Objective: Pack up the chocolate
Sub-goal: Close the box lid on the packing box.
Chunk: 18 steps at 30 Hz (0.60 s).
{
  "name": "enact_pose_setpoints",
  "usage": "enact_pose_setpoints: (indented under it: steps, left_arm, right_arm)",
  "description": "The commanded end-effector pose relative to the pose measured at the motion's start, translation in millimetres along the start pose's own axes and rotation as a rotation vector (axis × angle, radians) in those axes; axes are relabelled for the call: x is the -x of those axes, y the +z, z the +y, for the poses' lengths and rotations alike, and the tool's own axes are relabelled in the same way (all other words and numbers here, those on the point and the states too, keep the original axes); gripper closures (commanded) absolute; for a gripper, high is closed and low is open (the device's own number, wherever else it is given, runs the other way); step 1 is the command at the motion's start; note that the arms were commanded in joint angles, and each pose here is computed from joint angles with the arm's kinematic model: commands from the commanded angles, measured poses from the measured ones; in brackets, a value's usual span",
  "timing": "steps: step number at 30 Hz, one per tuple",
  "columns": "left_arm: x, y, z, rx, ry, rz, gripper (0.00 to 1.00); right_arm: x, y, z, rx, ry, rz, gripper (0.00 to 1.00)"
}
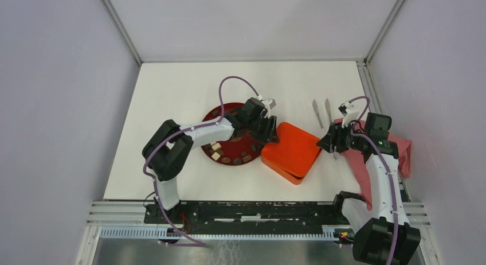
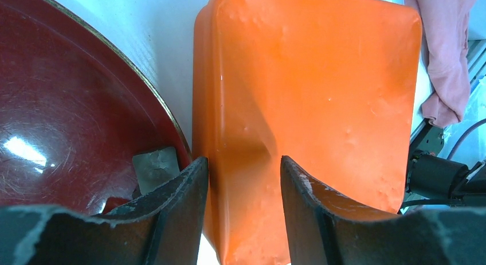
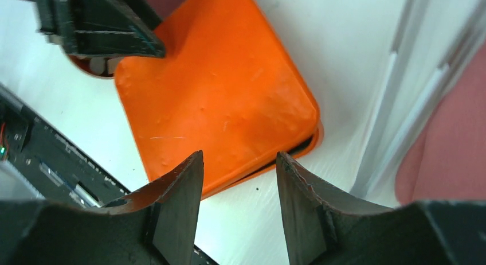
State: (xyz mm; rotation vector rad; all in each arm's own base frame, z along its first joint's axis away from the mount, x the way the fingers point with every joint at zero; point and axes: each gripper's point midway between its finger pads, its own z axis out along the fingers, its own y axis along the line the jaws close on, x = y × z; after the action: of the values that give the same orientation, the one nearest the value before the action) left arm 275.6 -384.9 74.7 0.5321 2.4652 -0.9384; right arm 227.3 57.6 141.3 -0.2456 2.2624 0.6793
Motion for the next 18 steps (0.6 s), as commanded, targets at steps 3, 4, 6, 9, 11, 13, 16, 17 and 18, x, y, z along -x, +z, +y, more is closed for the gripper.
enact_pose_setpoints:
  steps: [3, 4, 6, 9, 11, 13, 16, 17, 18]
  left_arm:
    - [11.6, 0.1, -14.7, -0.039, 0.057, -0.012, 0.44]
    - [11.6, 0.3, -13.8, -0.037, 0.057, -0.011, 0.43]
    - [10.8, 1.0, -13.2, -0.034, 0.057, -0.006, 0.42]
    - [14.6, 0.4, -13.4, -0.028, 0.053, -0.02, 0.4]
    - [19.6, -1.4, -16.7, -0.031, 0.053, -0.034, 0.38]
    - [25.1, -2.9, -18.6, -0.028, 0.053, -0.046, 0.36]
    - [32.7, -4.9, -19.4, -0.014, 0.051, -0.06, 0.34]
    - [34.8, -5.2, -20.0, -0.01, 0.053, -0.064, 0.33]
    - [36.2, -5.8, -19.3, -0.004, 0.051, -0.066, 0.33]
  right_arm:
    - [45.5, -12.5, 32.6, 0.223, -0.319, -0.092, 0.44]
    - [50.8, -14.1, 33.9, 0.233, -0.363, -0.101, 0.44]
    - [60.4, -15.1, 32.2, 0.222, -0.447, -0.13, 0.44]
    - [70.2, -17.2, 26.5, 0.194, -0.642, -0.16, 0.44]
    - [68.7, -16.0, 25.1, 0.199, -0.752, -0.174, 0.43]
    - [62.0, -13.6, 28.1, 0.232, -0.848, -0.189, 0.42]
    - [44.1, -11.6, 36.8, 0.314, -1.005, -0.199, 0.39]
    - [40.7, -11.6, 37.9, 0.328, -1.048, -0.199, 0.37]
    - [37.8, -10.9, 37.7, 0.335, -1.057, -0.192, 0.37]
